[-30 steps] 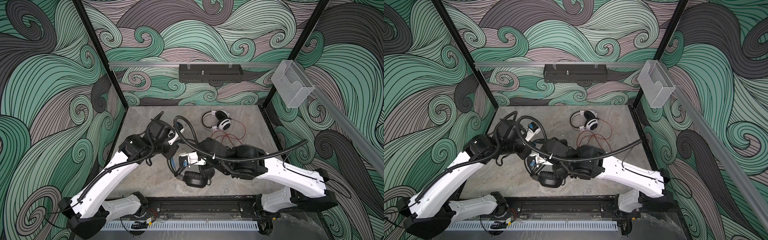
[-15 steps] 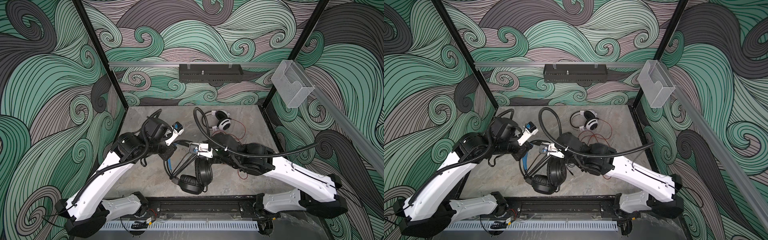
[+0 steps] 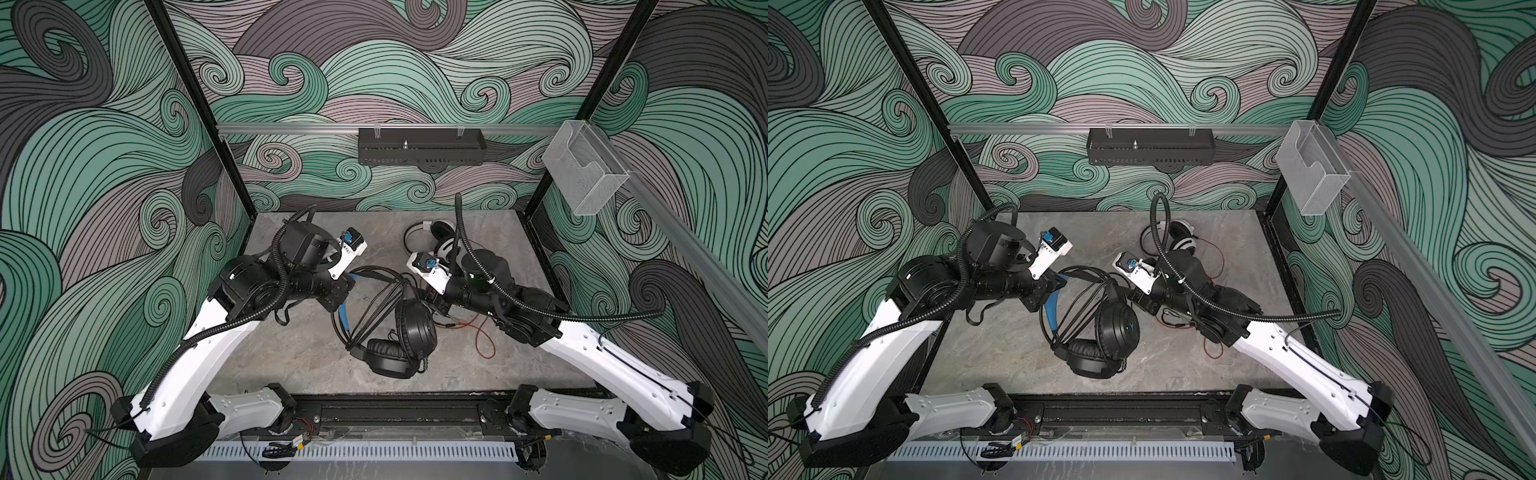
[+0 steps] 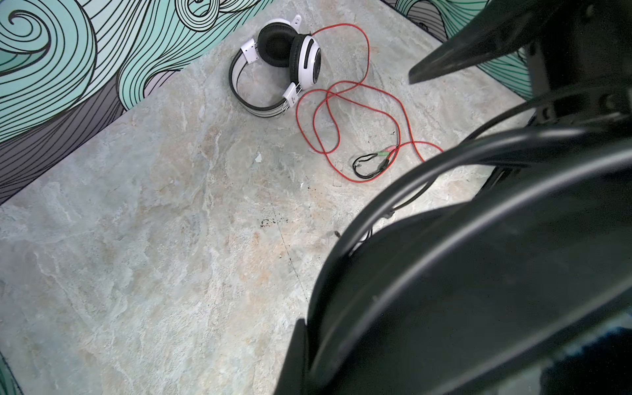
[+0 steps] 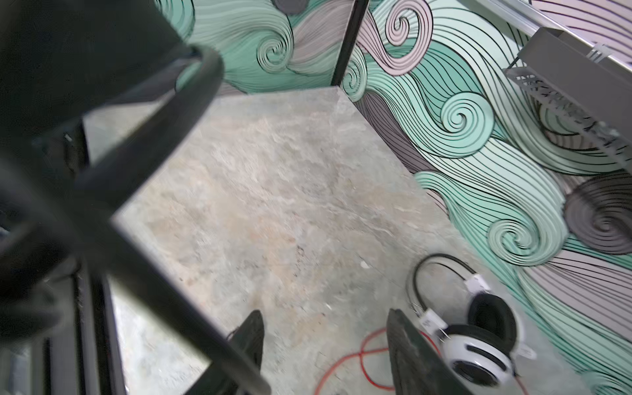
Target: Wrap the headphones
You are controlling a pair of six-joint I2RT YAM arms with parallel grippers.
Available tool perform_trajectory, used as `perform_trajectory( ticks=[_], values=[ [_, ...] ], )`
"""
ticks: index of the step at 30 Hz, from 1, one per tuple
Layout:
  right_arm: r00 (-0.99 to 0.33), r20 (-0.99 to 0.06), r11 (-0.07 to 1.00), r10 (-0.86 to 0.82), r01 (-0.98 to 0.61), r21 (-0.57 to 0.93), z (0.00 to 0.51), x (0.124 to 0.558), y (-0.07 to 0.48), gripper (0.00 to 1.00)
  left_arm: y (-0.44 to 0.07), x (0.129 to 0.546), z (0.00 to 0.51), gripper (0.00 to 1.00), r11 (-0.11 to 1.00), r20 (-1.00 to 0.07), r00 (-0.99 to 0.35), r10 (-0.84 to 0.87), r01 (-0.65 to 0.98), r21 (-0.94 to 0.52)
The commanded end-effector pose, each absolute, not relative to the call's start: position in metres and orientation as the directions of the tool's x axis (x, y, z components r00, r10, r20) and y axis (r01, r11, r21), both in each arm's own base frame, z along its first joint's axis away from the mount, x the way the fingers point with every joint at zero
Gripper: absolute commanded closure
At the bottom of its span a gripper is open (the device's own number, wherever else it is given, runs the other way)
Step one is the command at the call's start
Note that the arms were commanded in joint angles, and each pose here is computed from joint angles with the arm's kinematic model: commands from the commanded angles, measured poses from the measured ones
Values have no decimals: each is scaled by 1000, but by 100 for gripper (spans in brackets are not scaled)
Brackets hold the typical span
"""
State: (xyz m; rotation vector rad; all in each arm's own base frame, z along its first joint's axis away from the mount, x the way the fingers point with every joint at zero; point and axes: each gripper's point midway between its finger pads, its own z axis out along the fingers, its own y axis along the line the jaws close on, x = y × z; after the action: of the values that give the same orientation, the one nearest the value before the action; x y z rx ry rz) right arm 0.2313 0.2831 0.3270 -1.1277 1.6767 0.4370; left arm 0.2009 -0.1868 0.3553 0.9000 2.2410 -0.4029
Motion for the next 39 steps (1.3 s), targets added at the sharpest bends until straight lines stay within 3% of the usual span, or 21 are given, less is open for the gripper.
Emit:
perform_trajectory(
  ticks=[1,6,22,39],
  values=[
    [-116,-966,459,-233,-888,-4,347,231,297,41,-206,202,387,100,699,-769,-521,369,701,-140],
    [-217,-963,419,-157,-898,134,326,235,301,41,-213,205,406,100,693,-804,-508,310,699,-175],
    [-351,-924,420,-150,-869,262,270,243,296,41,-225,210,441,100,671,-846,-500,185,693,-263],
    [-494,-864,430,-101,-805,409,225,246,291,50,-227,208,460,100,653,-858,-501,115,689,-315]
  ],
)
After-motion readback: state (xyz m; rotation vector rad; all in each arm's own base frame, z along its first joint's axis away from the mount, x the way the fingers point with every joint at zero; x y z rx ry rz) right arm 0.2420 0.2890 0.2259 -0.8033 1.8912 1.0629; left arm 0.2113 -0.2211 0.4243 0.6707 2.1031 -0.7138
